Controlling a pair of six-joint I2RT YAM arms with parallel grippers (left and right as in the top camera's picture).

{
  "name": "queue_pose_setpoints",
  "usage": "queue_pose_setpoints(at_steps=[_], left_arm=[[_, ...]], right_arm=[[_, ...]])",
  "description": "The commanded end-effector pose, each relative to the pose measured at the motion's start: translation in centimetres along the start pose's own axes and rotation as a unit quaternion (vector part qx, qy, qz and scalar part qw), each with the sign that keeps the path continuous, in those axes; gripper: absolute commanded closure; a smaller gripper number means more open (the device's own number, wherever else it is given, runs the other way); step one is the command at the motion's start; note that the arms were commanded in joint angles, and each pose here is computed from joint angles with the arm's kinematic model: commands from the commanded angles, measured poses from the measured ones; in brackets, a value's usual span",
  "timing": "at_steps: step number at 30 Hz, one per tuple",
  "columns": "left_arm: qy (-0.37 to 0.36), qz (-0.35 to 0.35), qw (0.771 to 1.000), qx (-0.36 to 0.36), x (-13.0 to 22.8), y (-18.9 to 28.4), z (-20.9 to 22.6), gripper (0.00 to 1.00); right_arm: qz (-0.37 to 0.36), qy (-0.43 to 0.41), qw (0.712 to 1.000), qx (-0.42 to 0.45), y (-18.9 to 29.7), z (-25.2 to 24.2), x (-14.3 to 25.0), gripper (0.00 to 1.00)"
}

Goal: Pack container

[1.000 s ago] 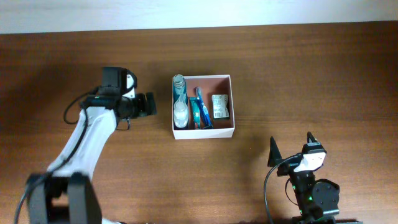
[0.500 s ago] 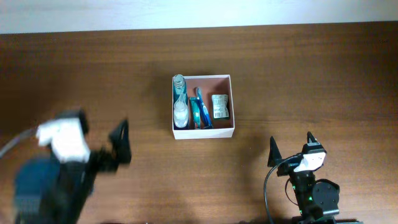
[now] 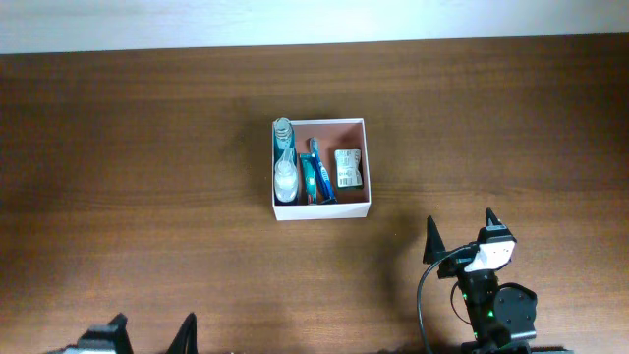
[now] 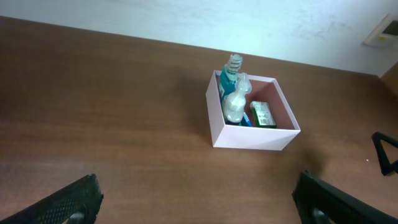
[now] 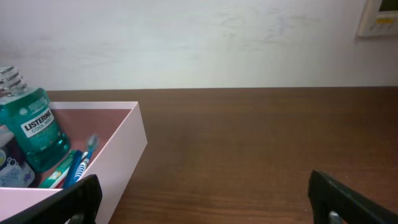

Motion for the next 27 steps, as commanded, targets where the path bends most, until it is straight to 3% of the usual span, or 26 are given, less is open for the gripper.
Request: queue_pose_setpoints(at_steps=[1, 9, 15, 27], left_arm=[[0.0, -0.002, 1.0, -0.014, 1.7, 0.0, 0.3, 0.01], [0.01, -0.005, 0.999, -0.031, 4.5, -2.1, 0.7, 0.01], [0.003, -0.054, 0.998, -0.015, 2.9, -4.1, 0.6, 0.01], [-0.024, -0.2, 0.979, 0.013, 1.6, -14.5, 1.5, 0.01]], right_arm=[[0.001, -0.005, 1.0, -0.001, 0.0, -0.1, 0.2, 0.01], [0.001, -0.005, 1.0, -0.001, 0.0, -0.1, 0.2, 0.01], [0.001, -0.005, 1.0, -0.001, 0.0, -0.1, 0.2, 0.01], [0.001, -0.005, 1.0, -0.001, 0.0, -0.1, 0.2, 0.01]])
Point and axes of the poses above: each gripper's point midway between its finger pads, its own y axis back along the fingers, its own z axis along the line the jaws close on, x = y × z, the point moved 4 cm from there along y, back along the fingers, and after that the axes turned 10 degrees about -y, right-handed, at the moved point
